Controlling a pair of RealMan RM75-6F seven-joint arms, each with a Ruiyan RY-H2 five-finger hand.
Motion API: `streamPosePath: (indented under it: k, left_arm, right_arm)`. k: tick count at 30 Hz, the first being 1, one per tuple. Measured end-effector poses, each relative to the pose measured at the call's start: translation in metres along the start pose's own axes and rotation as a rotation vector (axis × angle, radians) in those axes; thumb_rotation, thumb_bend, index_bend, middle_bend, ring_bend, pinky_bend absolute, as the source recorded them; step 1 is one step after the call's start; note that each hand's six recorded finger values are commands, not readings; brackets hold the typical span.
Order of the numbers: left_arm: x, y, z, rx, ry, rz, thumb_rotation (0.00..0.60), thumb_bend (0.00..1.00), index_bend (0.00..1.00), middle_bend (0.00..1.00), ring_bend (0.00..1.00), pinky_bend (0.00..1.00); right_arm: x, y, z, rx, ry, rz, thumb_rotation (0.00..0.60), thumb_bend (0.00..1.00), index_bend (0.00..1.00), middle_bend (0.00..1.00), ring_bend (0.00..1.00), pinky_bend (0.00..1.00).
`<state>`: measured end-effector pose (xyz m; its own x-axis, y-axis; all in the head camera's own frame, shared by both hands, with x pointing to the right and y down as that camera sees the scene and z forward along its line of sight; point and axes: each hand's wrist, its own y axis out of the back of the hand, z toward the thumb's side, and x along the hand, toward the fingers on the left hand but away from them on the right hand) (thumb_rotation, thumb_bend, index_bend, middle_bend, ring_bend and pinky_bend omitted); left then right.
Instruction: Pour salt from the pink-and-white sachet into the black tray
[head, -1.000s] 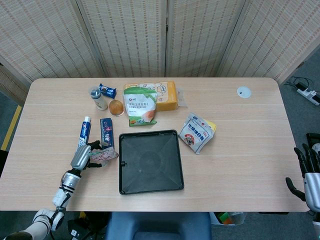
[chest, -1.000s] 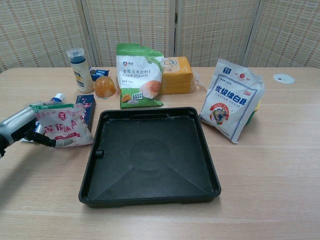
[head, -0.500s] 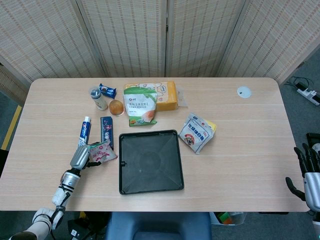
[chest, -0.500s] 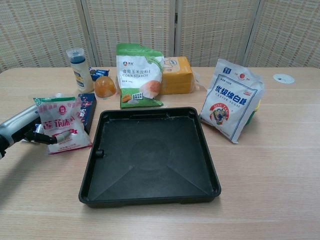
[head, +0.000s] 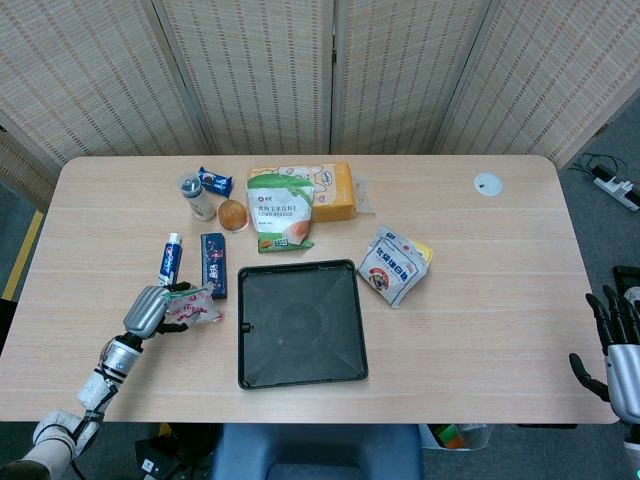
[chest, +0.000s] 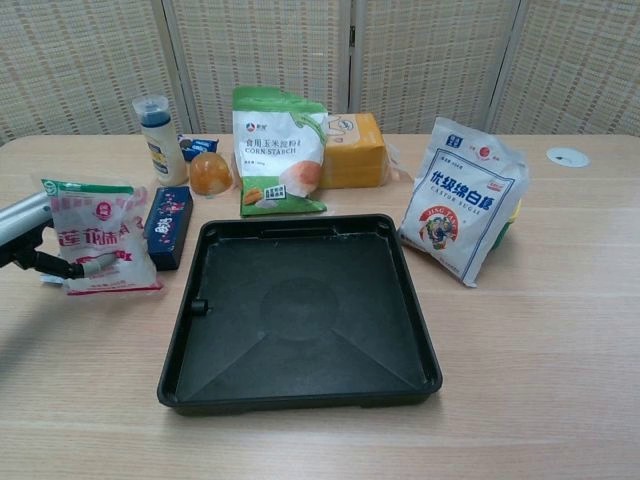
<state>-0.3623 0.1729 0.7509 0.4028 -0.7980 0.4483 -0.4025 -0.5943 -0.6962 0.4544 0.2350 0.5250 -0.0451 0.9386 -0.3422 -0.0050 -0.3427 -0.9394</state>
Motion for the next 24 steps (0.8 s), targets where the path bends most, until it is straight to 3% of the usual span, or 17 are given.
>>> streamPosePath:
  k: [10, 18, 24]
  left_arm:
    - [0.007, 0.048, 0.029, 0.229, -0.172, -0.006, 0.6, 0.56, 0.6, 0.72, 0.72, 0.68]
    - [0.015, 0.053, 0.079, 0.422, -0.295, -0.042, 0.6, 0.56, 0.59, 0.72, 0.72, 0.68]
    - [0.024, 0.048, 0.105, 0.647, -0.361, -0.075, 0.6, 0.56, 0.57, 0.72, 0.71, 0.68]
  right_arm:
    - [-0.007, 0.003, 0.008, 0.008, 0.05, -0.014, 0.6, 0.34, 0.04, 0.01, 0.04, 0.0]
    - [-0.012, 0.004, 0.012, -0.002, 0.075, -0.023, 0.6, 0.34, 0.04, 0.01, 0.04, 0.0]
    - [-0.011, 0.005, 0.008, -0.007, 0.071, -0.028, 0.6, 0.34, 0.04, 0.01, 0.04, 0.0]
